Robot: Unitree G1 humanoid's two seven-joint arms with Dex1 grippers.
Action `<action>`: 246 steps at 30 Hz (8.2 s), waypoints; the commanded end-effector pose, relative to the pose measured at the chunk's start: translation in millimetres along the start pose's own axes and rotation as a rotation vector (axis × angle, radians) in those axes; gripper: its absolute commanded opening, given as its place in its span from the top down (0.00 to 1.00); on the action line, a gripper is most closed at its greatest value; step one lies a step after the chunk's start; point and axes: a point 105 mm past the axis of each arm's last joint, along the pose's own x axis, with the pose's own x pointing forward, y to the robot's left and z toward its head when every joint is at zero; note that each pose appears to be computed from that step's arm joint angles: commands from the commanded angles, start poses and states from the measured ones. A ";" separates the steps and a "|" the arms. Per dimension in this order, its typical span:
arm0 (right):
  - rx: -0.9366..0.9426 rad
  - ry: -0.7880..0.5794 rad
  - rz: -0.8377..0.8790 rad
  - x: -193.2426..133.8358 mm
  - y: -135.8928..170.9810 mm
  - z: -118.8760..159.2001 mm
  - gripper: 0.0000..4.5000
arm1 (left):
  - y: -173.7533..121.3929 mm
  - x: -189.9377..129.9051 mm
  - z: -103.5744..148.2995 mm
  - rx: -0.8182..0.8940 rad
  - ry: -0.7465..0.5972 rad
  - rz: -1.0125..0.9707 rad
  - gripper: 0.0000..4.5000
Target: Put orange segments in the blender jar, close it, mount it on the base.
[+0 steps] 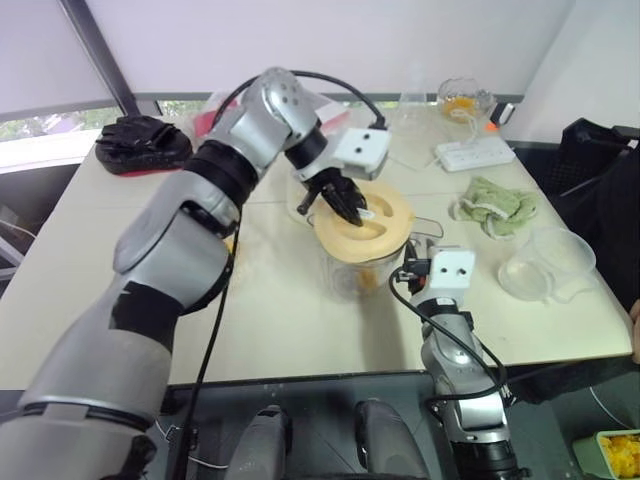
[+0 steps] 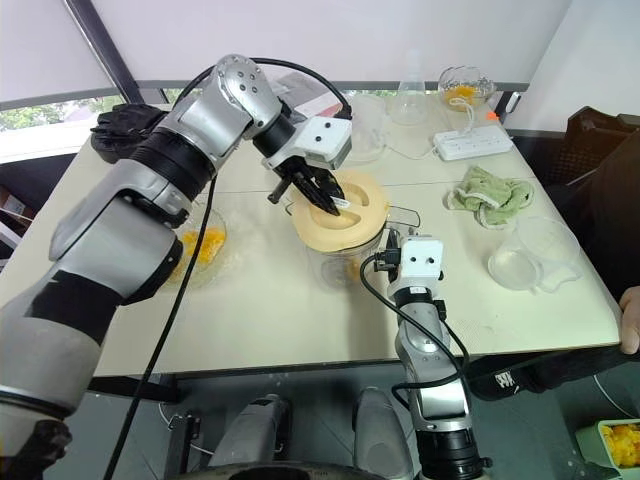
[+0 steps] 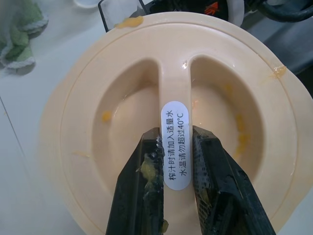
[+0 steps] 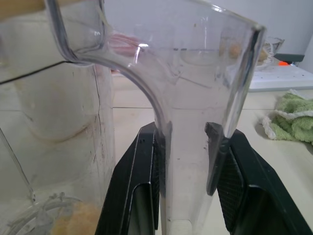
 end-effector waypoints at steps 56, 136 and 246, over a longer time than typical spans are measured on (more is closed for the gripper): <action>-0.076 0.014 0.044 16.4 0.9 -7.4 0.79 | -32.1 26.1 -128.3 -1.075 0.228 0.507 0.95; -0.216 -0.144 -0.086 -1.4 -20.8 7.6 0.79 | -43.3 -1.6 -53.7 -0.099 -0.191 0.057 0.95; -0.109 -0.075 0.020 1.9 -35.3 5.1 0.05 | -78.1 -17.9 -95.9 -0.827 -0.621 0.935 0.21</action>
